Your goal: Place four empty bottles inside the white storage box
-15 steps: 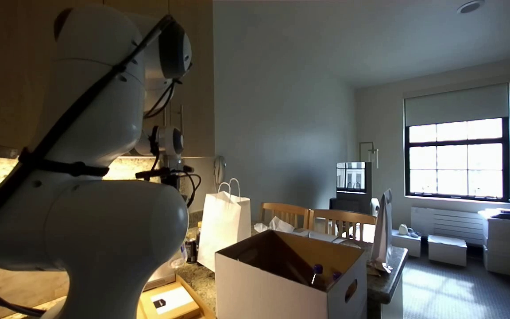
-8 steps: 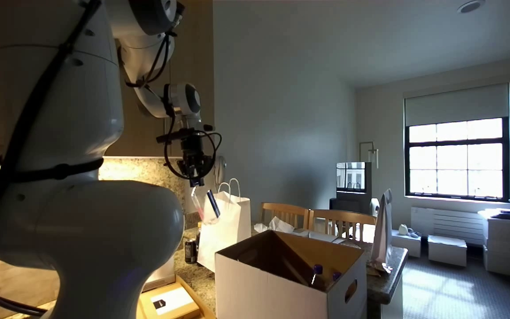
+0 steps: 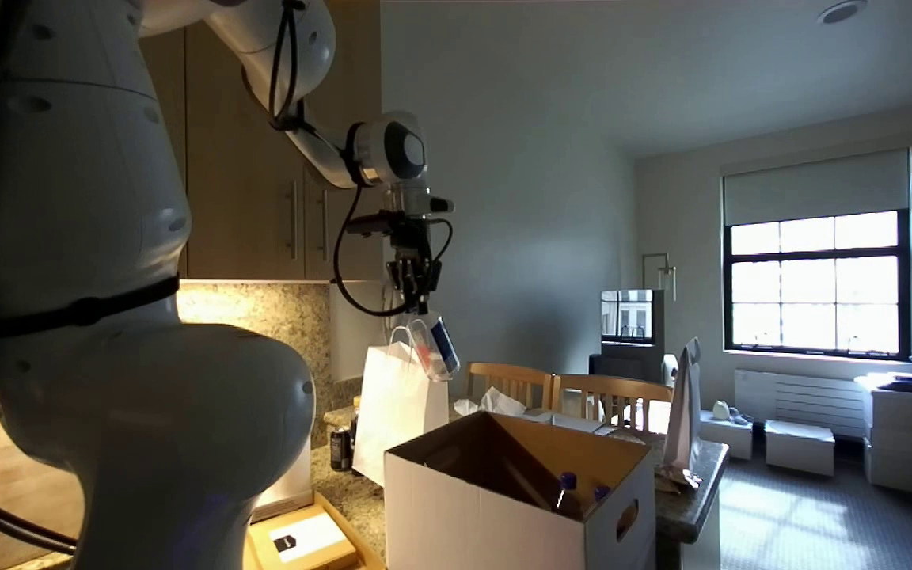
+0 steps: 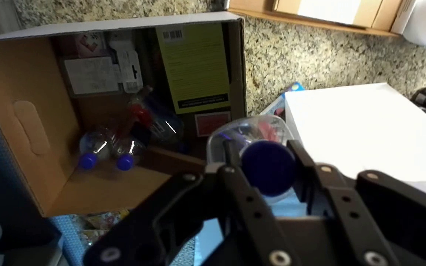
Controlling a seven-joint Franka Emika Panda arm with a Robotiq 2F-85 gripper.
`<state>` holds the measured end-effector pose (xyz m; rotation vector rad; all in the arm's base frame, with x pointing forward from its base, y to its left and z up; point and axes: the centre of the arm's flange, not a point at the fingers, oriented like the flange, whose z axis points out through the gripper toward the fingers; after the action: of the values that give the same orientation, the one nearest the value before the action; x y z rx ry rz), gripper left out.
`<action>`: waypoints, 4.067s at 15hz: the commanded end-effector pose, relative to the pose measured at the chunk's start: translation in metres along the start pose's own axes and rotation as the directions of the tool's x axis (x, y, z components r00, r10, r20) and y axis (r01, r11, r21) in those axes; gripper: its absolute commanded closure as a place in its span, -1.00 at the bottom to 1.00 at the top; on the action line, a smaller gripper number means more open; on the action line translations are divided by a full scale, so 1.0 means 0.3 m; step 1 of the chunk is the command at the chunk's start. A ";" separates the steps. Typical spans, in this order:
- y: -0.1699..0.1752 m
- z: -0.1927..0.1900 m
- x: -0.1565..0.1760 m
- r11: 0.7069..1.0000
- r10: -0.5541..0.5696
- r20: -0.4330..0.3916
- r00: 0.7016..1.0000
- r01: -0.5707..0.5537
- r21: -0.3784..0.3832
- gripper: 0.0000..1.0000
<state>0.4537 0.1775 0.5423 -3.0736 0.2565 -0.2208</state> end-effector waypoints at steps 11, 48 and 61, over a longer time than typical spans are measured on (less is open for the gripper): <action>0.293 0.382 0.081 0.972 0.214 0.086 0.973 -0.221 0.084 0.72; 0.569 0.812 0.391 0.919 0.392 0.204 0.897 -0.393 -0.036 0.72; 0.651 1.119 0.598 0.885 0.462 0.386 0.798 -0.441 -0.147 0.73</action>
<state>0.6325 -0.0319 0.2485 -2.9185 0.9111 0.3949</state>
